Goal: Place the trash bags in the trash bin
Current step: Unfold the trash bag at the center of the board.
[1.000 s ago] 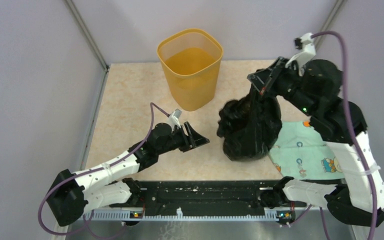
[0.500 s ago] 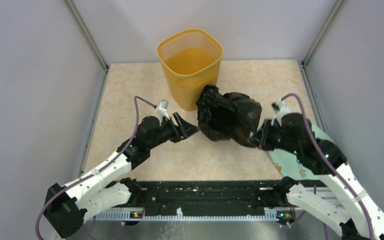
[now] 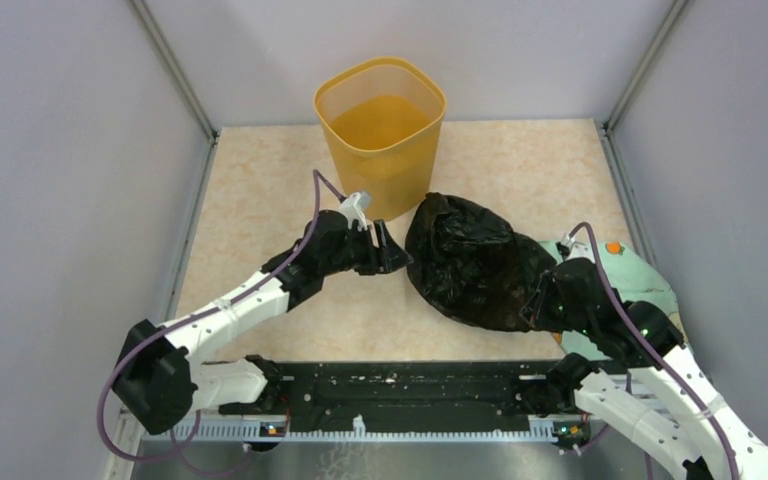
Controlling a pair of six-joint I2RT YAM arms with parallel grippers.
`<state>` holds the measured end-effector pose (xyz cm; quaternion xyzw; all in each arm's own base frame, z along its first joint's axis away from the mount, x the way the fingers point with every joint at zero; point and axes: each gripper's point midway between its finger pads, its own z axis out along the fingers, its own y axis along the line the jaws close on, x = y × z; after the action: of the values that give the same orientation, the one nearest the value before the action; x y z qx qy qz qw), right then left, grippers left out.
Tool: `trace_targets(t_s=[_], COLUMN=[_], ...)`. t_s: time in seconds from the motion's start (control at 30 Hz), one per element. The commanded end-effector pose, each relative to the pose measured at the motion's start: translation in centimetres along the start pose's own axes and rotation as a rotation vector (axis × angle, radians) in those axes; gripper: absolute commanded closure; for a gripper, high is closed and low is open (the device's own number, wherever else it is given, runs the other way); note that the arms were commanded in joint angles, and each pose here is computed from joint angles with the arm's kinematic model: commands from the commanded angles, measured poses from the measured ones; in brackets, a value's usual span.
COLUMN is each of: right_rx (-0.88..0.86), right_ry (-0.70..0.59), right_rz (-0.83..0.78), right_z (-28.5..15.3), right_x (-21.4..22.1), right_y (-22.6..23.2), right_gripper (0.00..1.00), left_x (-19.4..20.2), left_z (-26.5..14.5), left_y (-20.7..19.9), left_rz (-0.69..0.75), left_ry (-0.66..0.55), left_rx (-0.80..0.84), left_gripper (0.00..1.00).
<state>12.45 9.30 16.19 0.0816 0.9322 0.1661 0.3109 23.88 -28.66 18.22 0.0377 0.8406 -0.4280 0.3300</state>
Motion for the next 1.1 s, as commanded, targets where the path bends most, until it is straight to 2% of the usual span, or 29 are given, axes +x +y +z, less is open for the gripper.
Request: trace_targets(t_s=[0.0,0.17,0.33,0.5,0.67,0.83,0.97,1.07], right_rx=[-0.010,-0.029,-0.091,-0.225,-0.360,-0.418,-0.434,-0.426], right_ry=[-0.105,-0.141,-0.184,-0.227,-0.237,-0.269,-0.275,-0.276], right_rz=[0.000,-0.021,-0.051,-0.076,-0.102,-0.126,-0.146,-0.146], right_z=[-0.7,-0.8,-1.3,-1.0,1.1,3.3,5.4,7.2], right_x=[-3.1,-4.7,-6.5,-8.1,-9.1,-10.6,-11.0,-10.8], right_y=[1.2,2.3,4.2,7.6,11.5,14.2,15.8,16.1], right_gripper=[0.99,0.83,0.66,0.55,0.45,0.43,0.42,0.43], left_x=[-1.8,-3.3,-3.7,-3.5,-3.0,-2.8,-2.6,-2.5], left_z=[0.6,2.4,5.3,7.3,7.9,7.6,6.9,6.5], left_y=[-3.4,-3.6,-3.3,-2.8,-2.8,-3.4,-4.3,-4.7], left_rz=[0.126,0.196,0.220,0.213,0.191,0.183,0.183,0.188], left_ry=[-0.024,-0.053,-0.011,0.015,0.026,0.029,0.026,0.026], left_rx=[0.153,0.156,0.150,0.153,0.177,0.206,0.235,0.247], left_gripper=[0.34,0.33,0.36,0.41,0.56,0.81,0.98,1.00])
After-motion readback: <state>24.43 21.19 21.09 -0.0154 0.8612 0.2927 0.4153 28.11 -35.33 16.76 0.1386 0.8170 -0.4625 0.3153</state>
